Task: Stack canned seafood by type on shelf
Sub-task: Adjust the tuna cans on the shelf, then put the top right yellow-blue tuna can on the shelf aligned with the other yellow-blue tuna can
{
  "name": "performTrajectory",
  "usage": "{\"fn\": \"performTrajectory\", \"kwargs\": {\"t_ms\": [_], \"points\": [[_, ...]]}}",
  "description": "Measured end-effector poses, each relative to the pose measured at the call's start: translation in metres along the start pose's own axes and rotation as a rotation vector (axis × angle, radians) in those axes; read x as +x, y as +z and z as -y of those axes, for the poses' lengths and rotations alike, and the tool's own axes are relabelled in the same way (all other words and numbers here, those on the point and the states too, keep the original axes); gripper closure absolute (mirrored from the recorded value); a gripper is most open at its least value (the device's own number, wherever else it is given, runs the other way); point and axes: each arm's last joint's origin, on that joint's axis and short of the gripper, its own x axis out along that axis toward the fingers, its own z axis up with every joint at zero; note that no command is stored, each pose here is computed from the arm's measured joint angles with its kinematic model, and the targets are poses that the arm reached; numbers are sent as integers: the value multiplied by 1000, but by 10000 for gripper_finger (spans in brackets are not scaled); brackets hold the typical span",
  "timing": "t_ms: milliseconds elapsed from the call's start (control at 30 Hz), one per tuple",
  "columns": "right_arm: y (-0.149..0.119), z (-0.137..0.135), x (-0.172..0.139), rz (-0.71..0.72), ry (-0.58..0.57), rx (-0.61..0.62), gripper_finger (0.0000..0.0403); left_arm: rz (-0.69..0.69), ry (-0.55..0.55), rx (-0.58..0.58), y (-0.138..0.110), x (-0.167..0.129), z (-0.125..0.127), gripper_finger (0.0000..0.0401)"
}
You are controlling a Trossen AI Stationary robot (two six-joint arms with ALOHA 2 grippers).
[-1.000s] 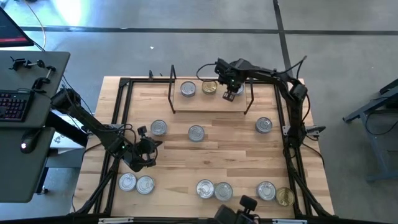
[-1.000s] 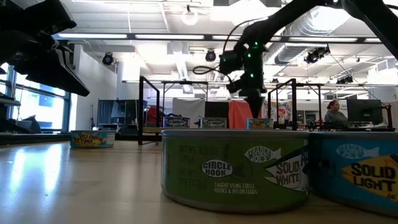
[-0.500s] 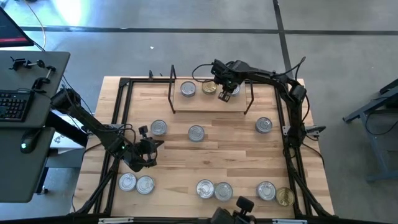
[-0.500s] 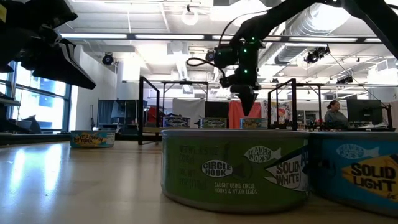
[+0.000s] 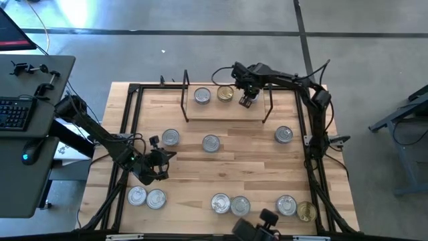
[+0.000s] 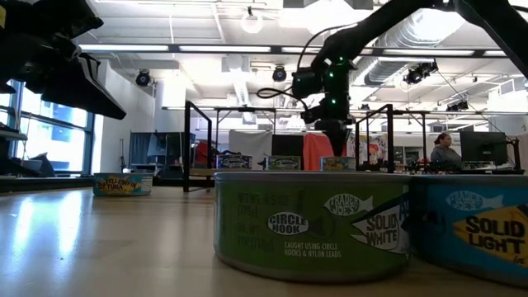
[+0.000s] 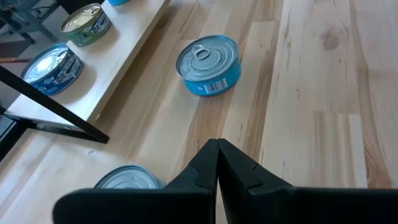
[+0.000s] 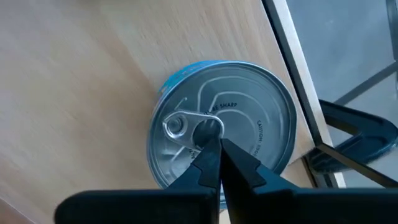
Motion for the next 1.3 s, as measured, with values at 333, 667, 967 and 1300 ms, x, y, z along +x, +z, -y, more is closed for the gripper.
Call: {"fn": "performTrajectory", "kwargs": {"t_ms": [333,667,967,1300], "points": [[-7,4,-18,30,-4,-19,403,3,7,18,0,0,0,401],[5,-9,-67,387,126,-70,403,24,41,18,1,0,-1,401],[30,-99,-96,842,456,-448,403,28,48,15,1,0,-1,401],[-17,-209,-36,1017,595,-447,403,30,51,-2,1,0,-2,401]]}}
